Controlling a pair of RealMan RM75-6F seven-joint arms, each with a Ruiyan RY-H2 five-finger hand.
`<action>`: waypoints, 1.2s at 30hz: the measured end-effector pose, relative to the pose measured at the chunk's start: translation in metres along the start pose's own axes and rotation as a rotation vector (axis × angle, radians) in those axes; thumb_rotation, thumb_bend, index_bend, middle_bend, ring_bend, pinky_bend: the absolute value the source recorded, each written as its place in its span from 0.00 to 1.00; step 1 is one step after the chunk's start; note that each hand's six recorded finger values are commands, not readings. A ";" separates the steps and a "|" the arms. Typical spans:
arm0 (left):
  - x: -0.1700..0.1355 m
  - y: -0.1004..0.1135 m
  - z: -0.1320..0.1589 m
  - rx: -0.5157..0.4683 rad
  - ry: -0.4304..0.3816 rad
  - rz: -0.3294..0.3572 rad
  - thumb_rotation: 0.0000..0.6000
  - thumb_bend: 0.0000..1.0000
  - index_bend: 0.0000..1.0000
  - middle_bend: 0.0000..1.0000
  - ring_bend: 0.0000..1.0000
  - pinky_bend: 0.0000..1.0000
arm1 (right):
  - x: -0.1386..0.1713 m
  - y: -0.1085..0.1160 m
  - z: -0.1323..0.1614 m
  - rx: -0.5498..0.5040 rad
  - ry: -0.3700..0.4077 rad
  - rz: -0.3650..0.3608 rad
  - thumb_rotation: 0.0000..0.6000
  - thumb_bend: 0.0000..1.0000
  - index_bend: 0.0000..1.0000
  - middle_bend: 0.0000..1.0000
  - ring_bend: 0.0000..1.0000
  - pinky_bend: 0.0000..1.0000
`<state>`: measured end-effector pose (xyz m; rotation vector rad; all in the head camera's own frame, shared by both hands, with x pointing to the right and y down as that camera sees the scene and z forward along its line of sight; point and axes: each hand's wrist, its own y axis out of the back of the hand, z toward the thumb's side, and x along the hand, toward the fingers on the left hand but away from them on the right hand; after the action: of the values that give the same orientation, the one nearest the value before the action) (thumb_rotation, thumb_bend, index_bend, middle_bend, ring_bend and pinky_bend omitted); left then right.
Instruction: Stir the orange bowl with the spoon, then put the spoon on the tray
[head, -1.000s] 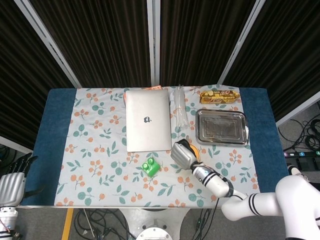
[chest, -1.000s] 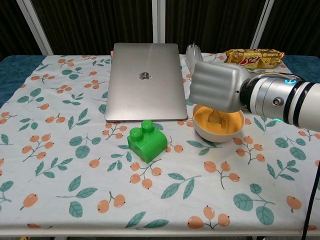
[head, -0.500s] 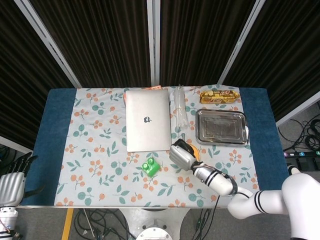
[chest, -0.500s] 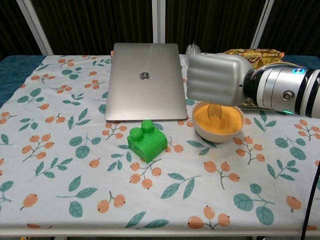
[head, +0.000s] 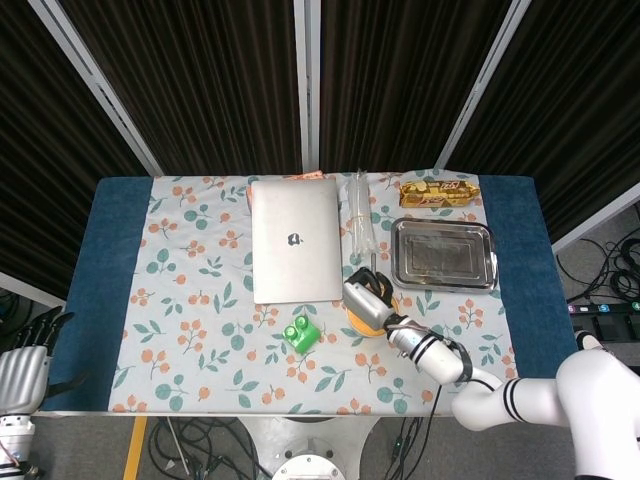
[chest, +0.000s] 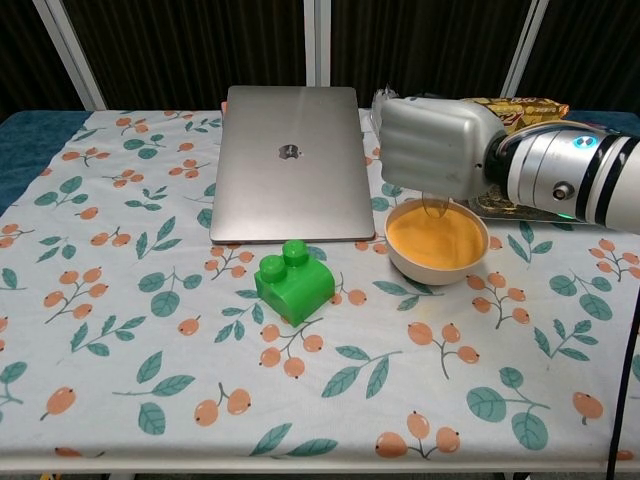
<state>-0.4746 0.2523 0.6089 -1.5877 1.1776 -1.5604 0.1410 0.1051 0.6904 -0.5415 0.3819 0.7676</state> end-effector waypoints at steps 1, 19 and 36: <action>0.000 0.000 0.000 0.000 -0.002 0.001 1.00 0.14 0.22 0.20 0.12 0.18 | 0.001 0.003 -0.002 -0.007 -0.001 -0.005 1.00 0.50 0.85 0.98 0.97 1.00; -0.002 -0.002 -0.001 -0.001 0.004 -0.006 1.00 0.14 0.22 0.20 0.12 0.18 | -0.002 0.007 0.044 -0.049 0.063 0.014 1.00 0.51 0.97 1.00 0.97 1.00; -0.002 0.000 0.000 -0.002 -0.001 0.006 1.00 0.14 0.22 0.20 0.12 0.18 | -0.003 -0.001 0.006 0.035 -0.052 0.003 1.00 0.44 0.92 1.00 0.97 1.00</action>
<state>-0.4745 0.2540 0.6077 -1.5850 1.1829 -1.5553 0.1401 0.1063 0.6973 -0.4876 0.3476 0.7748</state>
